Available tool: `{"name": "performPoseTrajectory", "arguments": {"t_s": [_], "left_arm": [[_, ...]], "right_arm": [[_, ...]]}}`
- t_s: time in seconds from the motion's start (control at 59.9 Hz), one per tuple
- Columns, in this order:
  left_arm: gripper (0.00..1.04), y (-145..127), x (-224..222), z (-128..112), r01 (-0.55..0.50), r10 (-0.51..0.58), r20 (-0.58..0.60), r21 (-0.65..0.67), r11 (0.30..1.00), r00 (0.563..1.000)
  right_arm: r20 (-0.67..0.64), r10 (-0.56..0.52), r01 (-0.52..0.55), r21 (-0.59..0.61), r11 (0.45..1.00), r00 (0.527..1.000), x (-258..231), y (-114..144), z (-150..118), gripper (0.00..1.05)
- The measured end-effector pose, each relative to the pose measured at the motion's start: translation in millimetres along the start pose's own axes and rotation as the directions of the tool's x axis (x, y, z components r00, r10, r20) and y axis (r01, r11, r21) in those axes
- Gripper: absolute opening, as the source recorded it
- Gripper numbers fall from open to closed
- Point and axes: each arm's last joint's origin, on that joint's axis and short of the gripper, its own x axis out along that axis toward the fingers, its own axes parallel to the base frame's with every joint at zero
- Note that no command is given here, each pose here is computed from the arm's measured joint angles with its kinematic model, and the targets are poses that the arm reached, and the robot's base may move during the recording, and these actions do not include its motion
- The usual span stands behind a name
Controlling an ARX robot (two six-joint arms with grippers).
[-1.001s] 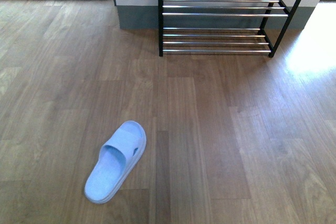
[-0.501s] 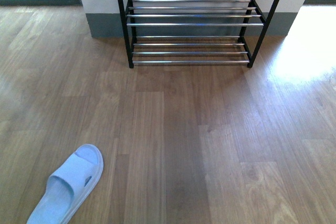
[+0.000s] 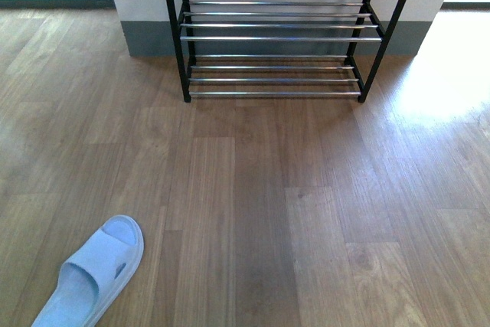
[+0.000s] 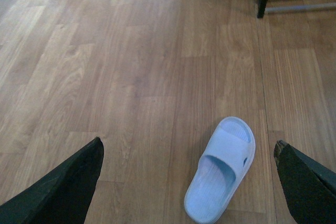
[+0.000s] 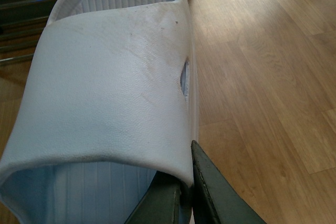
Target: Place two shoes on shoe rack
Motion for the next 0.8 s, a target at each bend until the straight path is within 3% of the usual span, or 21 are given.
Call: {"name": "performPoseTrajectory", "arguments": {"t_s": [0.234, 0.35, 0.534, 0.801], "left_arm": [[0.95, -33.5, 92.4, -38.0, 0.149, -0.132, -0.155, 0.103, 0.983, 0.979], [0.95, -50.3, 128.7, -80.3, 0.21, -0.166, -0.291, 0.124, 0.97, 0.942], [0.95, -62.7, 161.7, -128.8, 0.237, -0.162, -0.433, 0.124, 0.963, 0.887], [0.95, -75.0, 199.1, -165.1, 0.245, -0.162, -0.489, 0.11, 0.963, 0.857]], "right_arm": [[0.0, 0.0, 0.0, 0.0, 1.0, 1.0, 0.0, 0.0, 0.0, 0.02], [0.0, 0.0, 0.0, 0.0, 1.0, 1.0, 0.0, 0.0, 0.0, 0.02], [0.0, 0.0, 0.0, 0.0, 1.0, 1.0, 0.0, 0.0, 0.0, 0.02], [0.0, 0.0, 0.0, 0.0, 1.0, 1.0, 0.0, 0.0, 0.0, 0.02]]}}
